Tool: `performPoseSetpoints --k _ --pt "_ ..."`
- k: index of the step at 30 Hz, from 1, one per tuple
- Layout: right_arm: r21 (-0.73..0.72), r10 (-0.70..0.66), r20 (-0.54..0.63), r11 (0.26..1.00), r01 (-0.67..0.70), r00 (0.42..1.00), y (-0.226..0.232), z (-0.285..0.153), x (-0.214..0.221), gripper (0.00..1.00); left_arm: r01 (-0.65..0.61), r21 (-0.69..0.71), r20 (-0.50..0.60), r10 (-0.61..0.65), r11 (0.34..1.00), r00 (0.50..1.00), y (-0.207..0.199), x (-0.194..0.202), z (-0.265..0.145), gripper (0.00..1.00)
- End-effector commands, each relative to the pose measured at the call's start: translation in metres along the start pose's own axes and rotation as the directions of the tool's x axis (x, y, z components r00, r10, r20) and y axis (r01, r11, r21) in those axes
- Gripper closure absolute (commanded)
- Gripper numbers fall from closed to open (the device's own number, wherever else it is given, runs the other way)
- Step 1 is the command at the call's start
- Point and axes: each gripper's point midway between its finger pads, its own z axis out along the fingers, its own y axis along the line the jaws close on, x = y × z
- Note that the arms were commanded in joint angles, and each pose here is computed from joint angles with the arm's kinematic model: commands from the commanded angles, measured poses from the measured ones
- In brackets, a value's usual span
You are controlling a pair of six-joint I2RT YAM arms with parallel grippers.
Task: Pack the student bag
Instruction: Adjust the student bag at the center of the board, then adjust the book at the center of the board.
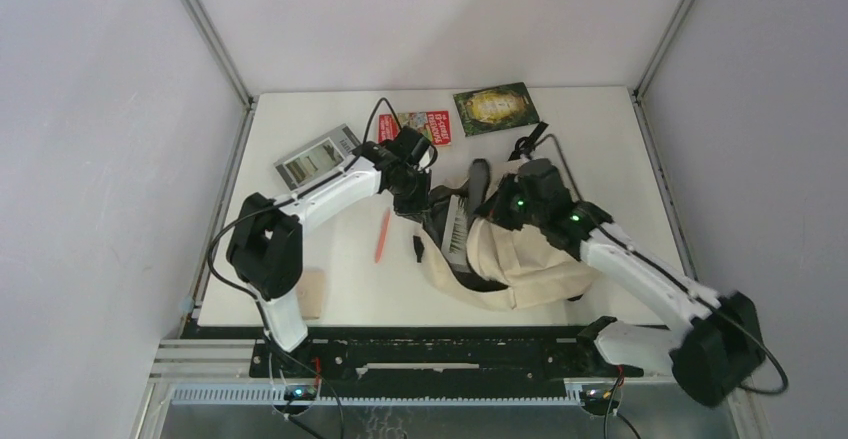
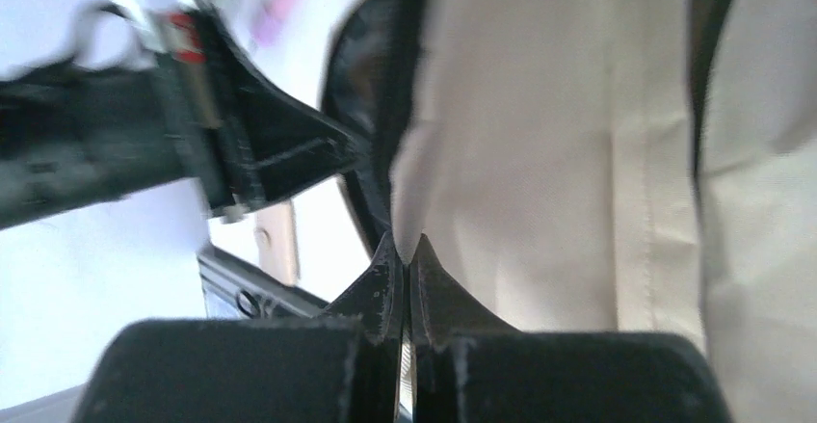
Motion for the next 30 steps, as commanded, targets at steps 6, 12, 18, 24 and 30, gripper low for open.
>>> performPoseSetpoints --k 6,12,18,24,30 --pt "-0.062 -0.020 0.433 0.997 0.052 0.901 0.011 -0.114 -0.078 1.00 -0.090 0.042 0.088 0.086 0.995 0.992 -0.008 -0.015 -0.013 0.88" --pt "-0.083 0.008 0.394 0.996 0.027 0.919 0.014 -0.107 -0.072 1.00 -0.160 0.097 0.240 0.133 0.982 0.962 -0.031 -0.037 -0.072 0.40" --pt "-0.084 0.024 0.393 0.996 0.010 0.919 0.013 -0.100 -0.073 1.00 -0.163 0.308 0.371 0.039 0.937 0.928 -0.079 -0.048 -0.141 0.41" --pt "-0.097 0.044 0.395 0.995 -0.006 0.917 0.013 -0.100 -0.073 1.00 -0.068 0.453 0.246 -0.052 0.889 0.968 -0.105 -0.037 -0.099 0.51" --pt "-0.082 0.057 0.396 0.996 -0.027 0.916 0.006 -0.101 -0.071 1.00 0.004 0.340 0.200 -0.077 0.940 0.977 -0.082 -0.047 -0.028 0.58"
